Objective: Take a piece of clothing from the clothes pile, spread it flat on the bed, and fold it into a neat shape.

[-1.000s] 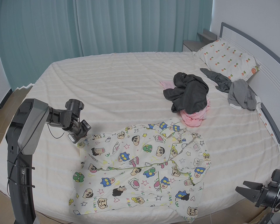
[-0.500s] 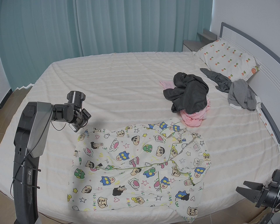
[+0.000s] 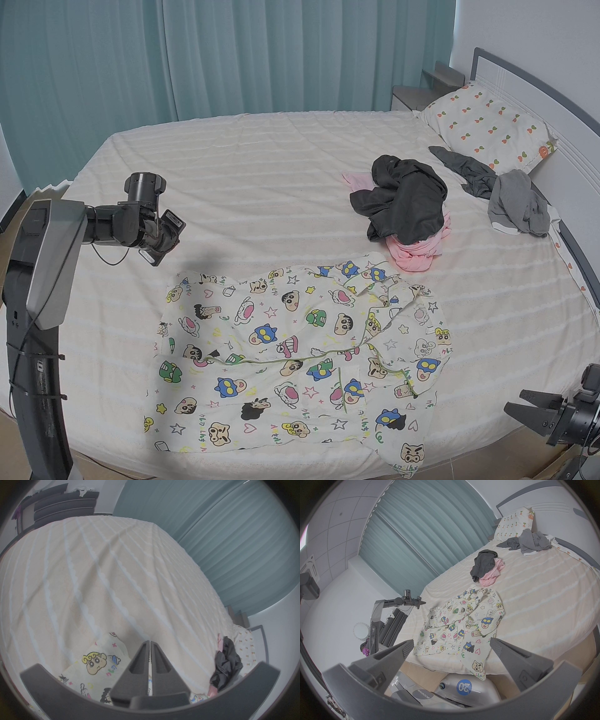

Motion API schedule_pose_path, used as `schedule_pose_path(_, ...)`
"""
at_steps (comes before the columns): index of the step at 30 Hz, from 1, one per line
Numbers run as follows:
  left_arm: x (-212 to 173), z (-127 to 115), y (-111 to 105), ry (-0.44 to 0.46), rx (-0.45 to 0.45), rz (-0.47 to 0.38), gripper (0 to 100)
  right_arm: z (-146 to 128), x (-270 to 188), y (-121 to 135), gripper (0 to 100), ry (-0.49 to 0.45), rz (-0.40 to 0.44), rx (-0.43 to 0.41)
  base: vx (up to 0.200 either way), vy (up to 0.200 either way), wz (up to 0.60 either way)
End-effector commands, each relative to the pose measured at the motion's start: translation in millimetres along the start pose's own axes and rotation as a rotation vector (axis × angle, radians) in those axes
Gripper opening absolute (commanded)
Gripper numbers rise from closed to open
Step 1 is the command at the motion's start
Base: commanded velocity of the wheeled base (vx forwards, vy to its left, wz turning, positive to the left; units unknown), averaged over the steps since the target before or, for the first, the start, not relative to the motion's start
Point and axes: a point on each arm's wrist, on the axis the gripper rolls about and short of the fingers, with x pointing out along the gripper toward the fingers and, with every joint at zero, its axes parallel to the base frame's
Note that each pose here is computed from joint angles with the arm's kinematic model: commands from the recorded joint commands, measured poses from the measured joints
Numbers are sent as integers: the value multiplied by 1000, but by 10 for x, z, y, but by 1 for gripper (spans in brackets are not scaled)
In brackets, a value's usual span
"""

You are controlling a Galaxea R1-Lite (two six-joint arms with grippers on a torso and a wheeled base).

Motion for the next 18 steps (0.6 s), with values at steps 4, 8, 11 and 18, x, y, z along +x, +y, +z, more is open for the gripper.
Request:
schedule_pose_path(4,-1129,-187,500,29,58,-104,0,108,113,28,100,35,-18,17,0,0,0)
schedule_pose_path(8,-1521,-376,800,56,59,-177,0,306,299,79,100,56,-40,28,0,0,0)
schedule_pose_path(11,-1845,-568,1066,100,43,-223,0,493,534,116,100,82,-54,50,0,0,0)
schedule_pose_path(18,-2354,-771,1341,162,-113,-328,0,810,823,225,100,64,-42,206,0,0,0)
